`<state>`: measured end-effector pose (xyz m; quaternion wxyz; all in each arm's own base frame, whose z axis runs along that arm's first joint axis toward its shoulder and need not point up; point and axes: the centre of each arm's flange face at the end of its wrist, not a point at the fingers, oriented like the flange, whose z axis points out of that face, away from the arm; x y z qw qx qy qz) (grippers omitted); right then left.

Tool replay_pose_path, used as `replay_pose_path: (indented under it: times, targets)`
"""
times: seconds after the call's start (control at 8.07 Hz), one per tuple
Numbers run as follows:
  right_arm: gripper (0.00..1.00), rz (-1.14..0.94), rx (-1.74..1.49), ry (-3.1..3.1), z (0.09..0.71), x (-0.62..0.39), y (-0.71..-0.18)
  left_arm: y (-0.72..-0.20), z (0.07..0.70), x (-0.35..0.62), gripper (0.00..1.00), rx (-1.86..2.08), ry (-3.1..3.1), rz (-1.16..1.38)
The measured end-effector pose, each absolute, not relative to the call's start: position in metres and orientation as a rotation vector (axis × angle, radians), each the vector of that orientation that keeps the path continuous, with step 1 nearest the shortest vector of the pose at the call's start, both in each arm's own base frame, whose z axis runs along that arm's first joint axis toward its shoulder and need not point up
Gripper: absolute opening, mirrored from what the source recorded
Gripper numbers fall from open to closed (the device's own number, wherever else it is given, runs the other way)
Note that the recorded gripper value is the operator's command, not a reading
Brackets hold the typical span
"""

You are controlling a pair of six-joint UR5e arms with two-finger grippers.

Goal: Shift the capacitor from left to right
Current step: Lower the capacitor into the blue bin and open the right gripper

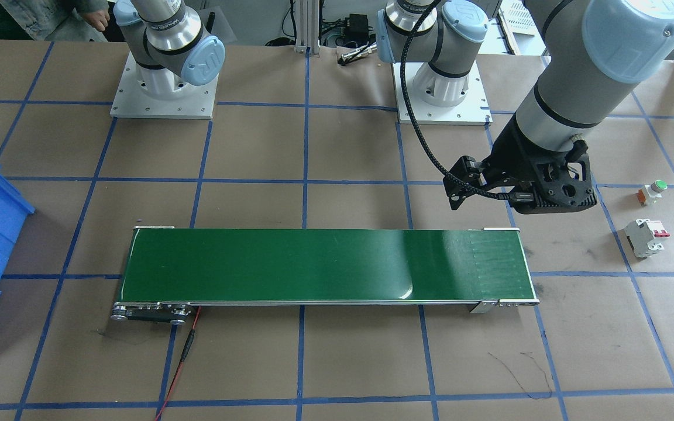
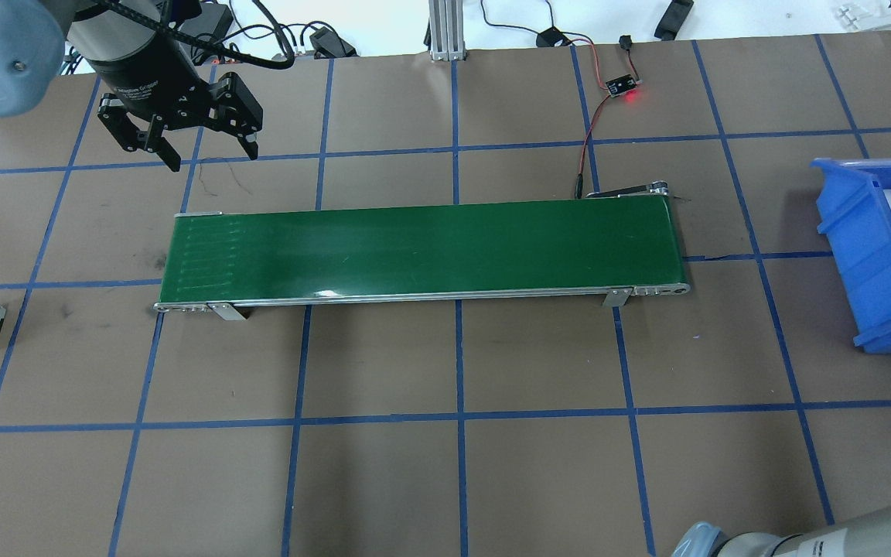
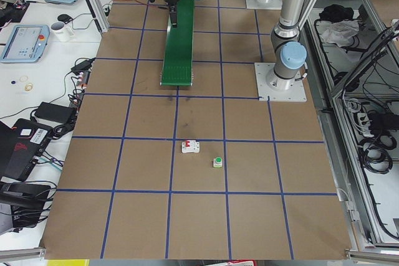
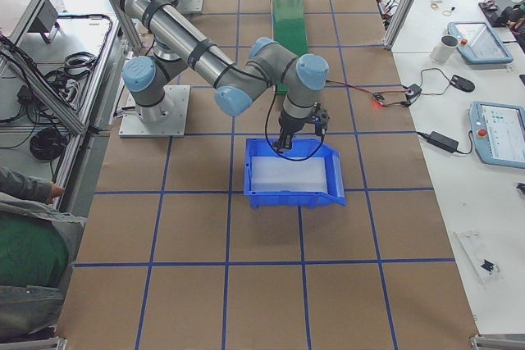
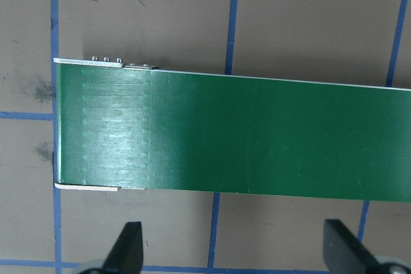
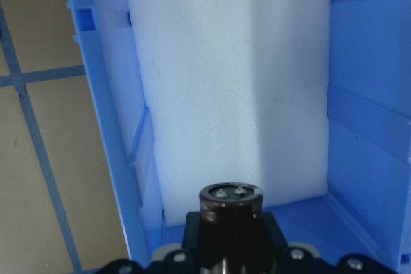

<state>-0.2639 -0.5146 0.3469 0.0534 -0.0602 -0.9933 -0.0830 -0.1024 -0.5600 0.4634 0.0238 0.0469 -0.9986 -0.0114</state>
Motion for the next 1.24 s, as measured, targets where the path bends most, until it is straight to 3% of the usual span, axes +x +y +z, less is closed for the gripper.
replay_pose_path:
  times: [1.24]
  targets:
    - [0.01, -0.194, -0.075, -3.08, 0.227, -0.311, -0.528, -0.56, 0.464, -0.102, 1.0, 0.144, -3.091, -0.035]
